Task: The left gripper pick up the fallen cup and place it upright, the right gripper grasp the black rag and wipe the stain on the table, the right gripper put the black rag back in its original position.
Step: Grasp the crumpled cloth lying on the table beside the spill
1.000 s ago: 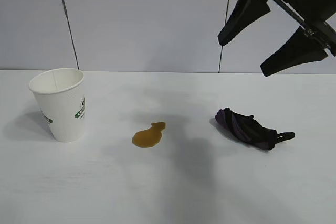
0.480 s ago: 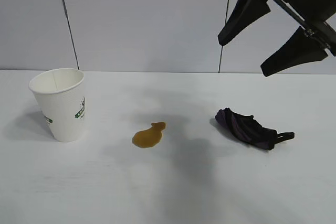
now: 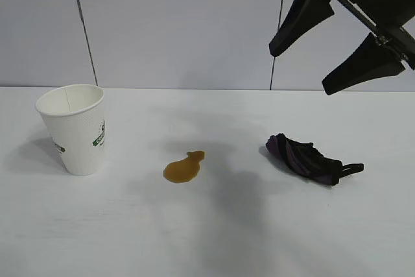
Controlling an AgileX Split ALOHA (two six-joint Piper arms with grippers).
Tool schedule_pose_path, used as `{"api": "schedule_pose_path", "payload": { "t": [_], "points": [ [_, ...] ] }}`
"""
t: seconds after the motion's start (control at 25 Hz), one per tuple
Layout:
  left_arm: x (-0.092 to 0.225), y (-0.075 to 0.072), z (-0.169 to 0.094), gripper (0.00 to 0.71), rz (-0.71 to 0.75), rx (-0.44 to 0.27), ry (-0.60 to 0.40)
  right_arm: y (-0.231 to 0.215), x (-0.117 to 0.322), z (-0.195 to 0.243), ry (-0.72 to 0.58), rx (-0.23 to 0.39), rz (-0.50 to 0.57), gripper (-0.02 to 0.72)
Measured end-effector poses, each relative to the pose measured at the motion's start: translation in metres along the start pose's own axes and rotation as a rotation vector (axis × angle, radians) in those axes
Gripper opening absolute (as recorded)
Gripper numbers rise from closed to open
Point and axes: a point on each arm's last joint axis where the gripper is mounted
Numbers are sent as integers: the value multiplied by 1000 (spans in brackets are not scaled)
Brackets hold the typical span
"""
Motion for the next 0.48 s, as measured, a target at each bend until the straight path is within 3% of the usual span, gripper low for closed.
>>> {"api": "schedule_pose_path", "payload": {
  "t": [0.32, 0.48],
  "points": [
    [-5, -2, 11, 602, -3, 4, -86, 0, 0, 0, 0, 1, -4, 557],
    [-5, -2, 11, 602, -3, 4, -92, -4, 1, 0, 8, 46, -41, 557]
  ]
}}
Point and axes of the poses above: a point on each arm's last joint axis where the gripper is mounted, z pointing out along that axis toward the gripper, y along the wrist's bending axis when the last joint is at zero, x = y × z, and after that the axes turned 6 degrees about z, right-handed
